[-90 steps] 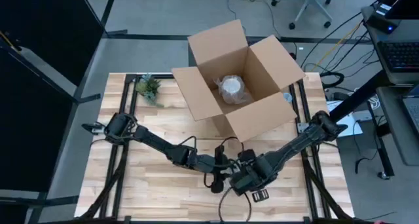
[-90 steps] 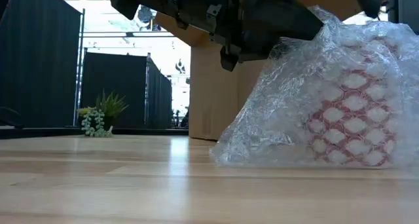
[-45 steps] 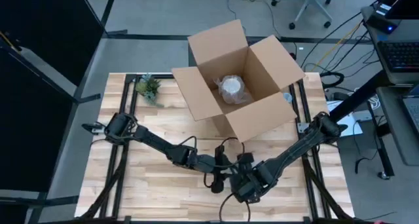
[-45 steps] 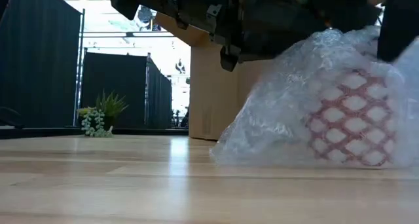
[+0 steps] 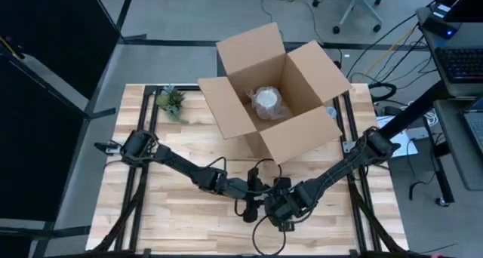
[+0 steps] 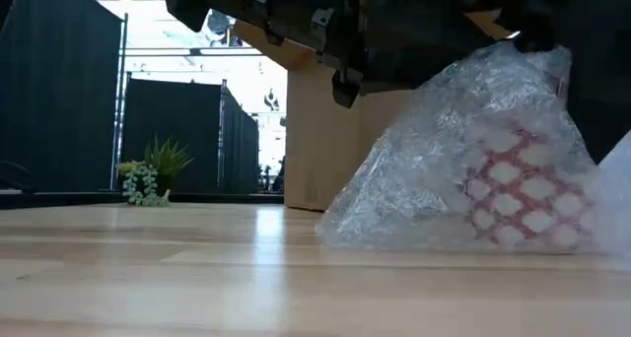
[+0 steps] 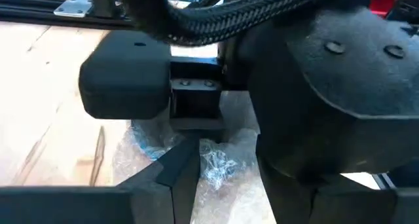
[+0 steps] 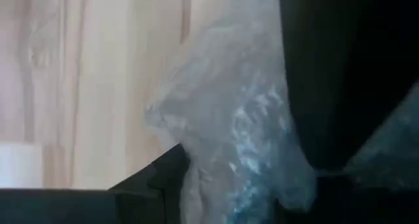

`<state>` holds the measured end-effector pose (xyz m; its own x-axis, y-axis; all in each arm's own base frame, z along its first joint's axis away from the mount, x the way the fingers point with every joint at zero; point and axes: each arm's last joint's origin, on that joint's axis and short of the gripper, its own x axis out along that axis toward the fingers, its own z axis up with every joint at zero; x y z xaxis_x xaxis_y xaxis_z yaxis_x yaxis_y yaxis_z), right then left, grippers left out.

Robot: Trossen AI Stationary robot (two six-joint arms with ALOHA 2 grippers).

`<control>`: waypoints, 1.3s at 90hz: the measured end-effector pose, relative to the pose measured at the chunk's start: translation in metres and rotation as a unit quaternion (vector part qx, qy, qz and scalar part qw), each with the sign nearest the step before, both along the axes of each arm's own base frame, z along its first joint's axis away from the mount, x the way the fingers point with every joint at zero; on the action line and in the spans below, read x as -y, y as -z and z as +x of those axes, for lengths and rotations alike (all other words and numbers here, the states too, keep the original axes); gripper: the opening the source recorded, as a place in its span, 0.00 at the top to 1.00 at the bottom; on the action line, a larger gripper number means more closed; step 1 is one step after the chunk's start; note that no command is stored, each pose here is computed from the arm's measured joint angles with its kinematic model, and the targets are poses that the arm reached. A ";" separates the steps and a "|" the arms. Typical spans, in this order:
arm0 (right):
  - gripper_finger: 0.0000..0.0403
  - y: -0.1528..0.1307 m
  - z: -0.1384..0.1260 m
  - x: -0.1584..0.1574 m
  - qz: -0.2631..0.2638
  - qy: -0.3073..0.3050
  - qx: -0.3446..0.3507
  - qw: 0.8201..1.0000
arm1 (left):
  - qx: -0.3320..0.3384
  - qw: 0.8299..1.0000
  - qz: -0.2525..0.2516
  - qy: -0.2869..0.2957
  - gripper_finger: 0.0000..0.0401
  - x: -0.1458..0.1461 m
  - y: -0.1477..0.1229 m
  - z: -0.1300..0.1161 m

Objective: Wrap mug
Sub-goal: Wrap the red mug with the bubble wrap

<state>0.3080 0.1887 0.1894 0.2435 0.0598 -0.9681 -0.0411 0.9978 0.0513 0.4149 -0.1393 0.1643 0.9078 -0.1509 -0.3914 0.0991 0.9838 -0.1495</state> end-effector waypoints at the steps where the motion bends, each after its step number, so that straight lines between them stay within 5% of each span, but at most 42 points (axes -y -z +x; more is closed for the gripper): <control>1: 0.57 -0.002 0.000 0.000 0.001 -0.001 -0.002 1.000 | 0.000 1.000 -0.001 0.000 0.65 0.000 0.000 0.000; 17: 0.57 -0.061 -0.010 0.003 0.026 -0.003 0.029 0.999 | 0.000 1.000 -0.005 0.003 0.65 0.000 0.000 0.000; 38: 0.57 -0.111 -0.063 0.004 0.027 0.026 0.034 0.999 | 0.000 1.000 -0.003 0.006 0.65 0.000 0.000 0.000; 65: 0.57 -0.045 -0.108 -0.001 -0.101 0.057 -0.061 0.991 | 0.000 1.000 -0.003 0.006 0.65 0.000 0.000 0.000; 75: 0.57 -0.026 -0.109 0.008 -0.145 0.076 -0.032 0.986 | 0.000 1.000 -0.003 0.006 0.65 0.000 0.000 0.000; 103: 0.62 -0.055 -0.074 -0.012 -0.078 -0.060 0.125 0.987 | 0.000 1.000 -0.002 0.006 0.65 0.000 0.000 0.000; 117: 0.63 -0.051 -0.065 -0.005 -0.086 -0.068 0.130 0.985 | -0.001 1.000 -0.003 0.005 0.65 -0.001 0.000 0.001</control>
